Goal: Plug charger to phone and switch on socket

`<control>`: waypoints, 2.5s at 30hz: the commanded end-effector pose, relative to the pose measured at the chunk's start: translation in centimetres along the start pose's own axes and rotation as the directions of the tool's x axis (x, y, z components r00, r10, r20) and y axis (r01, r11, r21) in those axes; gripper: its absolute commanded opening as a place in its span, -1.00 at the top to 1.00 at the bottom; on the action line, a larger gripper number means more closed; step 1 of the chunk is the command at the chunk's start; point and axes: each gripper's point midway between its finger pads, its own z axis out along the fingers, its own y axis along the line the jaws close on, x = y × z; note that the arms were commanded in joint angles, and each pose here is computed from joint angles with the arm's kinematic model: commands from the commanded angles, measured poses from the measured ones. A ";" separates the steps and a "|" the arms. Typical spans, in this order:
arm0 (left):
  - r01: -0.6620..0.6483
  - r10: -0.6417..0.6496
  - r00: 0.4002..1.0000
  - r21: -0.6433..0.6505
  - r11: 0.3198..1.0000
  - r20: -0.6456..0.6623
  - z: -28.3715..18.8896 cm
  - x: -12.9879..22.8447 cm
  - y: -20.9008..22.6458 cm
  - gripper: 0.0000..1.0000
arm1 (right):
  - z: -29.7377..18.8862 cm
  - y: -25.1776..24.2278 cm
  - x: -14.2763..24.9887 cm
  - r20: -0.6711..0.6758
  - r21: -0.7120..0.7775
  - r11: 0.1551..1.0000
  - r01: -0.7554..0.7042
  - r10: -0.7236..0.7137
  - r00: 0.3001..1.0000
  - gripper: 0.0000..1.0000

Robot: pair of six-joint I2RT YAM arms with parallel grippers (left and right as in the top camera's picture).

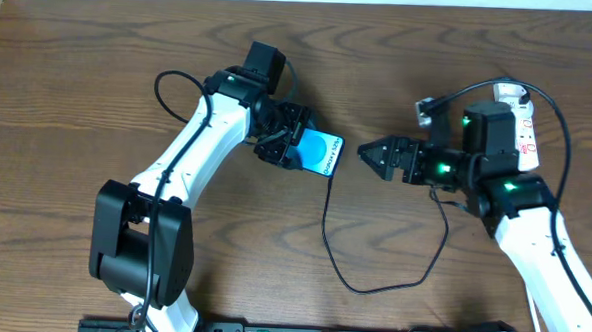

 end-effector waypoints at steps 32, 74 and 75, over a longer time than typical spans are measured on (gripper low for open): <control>-0.026 0.034 0.992 0.063 0.998 -0.121 0.9 7.0 -1.6 0.86 | 6.3 -1.4 1.1 -0.058 0.091 0.996 -0.006 0.011 0.998 -0.45; -0.066 0.077 0.983 0.070 0.995 -0.165 0.7 7.8 -1.6 -0.40 | 5.4 -3.3 -0.6 0.009 0.150 0.988 -0.041 0.040 0.999 0.98; -0.071 0.084 0.981 0.076 0.995 -0.176 0.5 7.8 -1.7 -0.50 | 5.2 -3.6 -1.0 0.021 0.153 0.987 -0.048 0.046 0.999 0.98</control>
